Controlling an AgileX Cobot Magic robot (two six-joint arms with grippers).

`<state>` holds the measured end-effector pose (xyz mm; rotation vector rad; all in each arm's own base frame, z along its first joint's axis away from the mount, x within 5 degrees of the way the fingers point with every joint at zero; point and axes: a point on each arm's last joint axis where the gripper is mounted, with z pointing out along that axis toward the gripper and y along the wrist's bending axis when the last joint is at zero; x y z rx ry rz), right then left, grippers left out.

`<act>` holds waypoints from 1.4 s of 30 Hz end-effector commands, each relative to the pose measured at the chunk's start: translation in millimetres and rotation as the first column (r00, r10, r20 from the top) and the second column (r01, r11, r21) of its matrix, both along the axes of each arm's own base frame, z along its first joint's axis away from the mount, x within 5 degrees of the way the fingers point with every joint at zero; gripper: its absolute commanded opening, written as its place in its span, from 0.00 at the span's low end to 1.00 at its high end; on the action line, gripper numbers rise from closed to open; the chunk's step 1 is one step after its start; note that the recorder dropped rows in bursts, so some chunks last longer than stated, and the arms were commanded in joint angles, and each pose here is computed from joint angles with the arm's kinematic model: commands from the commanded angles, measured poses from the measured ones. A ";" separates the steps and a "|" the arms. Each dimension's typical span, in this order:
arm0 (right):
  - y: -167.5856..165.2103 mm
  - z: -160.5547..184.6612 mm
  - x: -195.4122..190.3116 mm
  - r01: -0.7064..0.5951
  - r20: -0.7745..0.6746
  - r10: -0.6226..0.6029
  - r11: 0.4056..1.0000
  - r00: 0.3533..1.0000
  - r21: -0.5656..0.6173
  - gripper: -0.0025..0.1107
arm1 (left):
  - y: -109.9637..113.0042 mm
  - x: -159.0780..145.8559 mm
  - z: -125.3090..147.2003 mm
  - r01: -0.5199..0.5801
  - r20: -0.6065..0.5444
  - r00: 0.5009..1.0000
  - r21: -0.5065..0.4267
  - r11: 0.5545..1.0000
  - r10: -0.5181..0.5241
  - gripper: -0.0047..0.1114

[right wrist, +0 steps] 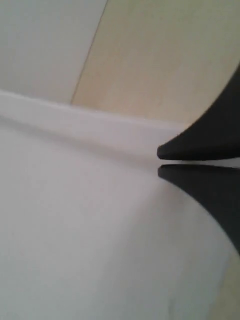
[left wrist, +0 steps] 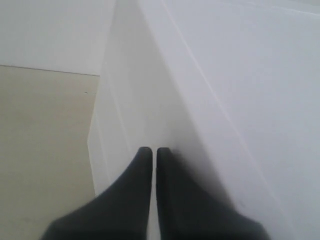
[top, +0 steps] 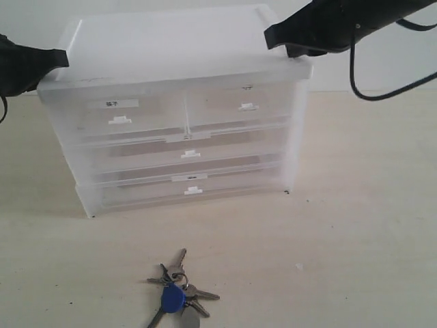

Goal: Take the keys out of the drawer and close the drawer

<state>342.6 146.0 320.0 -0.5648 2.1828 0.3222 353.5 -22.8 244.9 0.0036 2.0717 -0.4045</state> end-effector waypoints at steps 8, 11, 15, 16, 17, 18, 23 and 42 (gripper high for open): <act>-8.0 8.8 -31.2 0.026 0.090 -0.026 1.000 0.996 0.007 0.02 | -21.1 -15.4 10.7 0.126 0.054 0.991 -0.046 0.991 -0.124 0.08; -30.7 3.9 -18.6 0.153 0.061 -0.154 0.988 0.986 0.029 0.02 | -21.0 -15.4 10.8 0.125 0.054 0.991 -0.048 0.991 -0.122 0.08; -61.1 -11.5 1.1 0.253 0.032 -0.254 0.967 0.967 0.017 0.02 | -21.0 -15.3 11.0 0.127 0.058 0.991 -0.043 0.991 -0.124 0.08; -65.7 -14.4 4.4 0.271 0.027 -0.271 0.962 0.962 0.021 0.02 | -21.0 -15.3 11.0 0.128 0.059 0.990 -0.040 0.991 -0.126 0.08; -67.6 -16.6 6.4 0.281 0.021 -0.281 0.959 0.959 0.027 0.02 | -20.7 -15.1 11.2 0.127 0.063 0.990 -0.036 0.991 -0.124 0.08; -67.1 -19.4 8.2 0.283 0.014 -0.284 0.959 0.959 0.030 0.02 | -20.6 -14.7 11.7 0.125 0.070 0.990 -0.036 0.992 -0.122 0.08; -48.4 -34.3 11.0 0.237 -0.023 -0.236 0.971 0.971 0.019 0.02 | -19.6 -12.9 9.9 0.117 0.074 0.991 -0.038 0.992 -0.114 0.08; 9.0 -42.9 -22.5 0.019 -0.156 -0.029 0.998 0.987 -0.062 0.02 | -29.8 -18.4 -9.6 0.206 0.088 0.977 -0.145 0.968 -0.195 0.08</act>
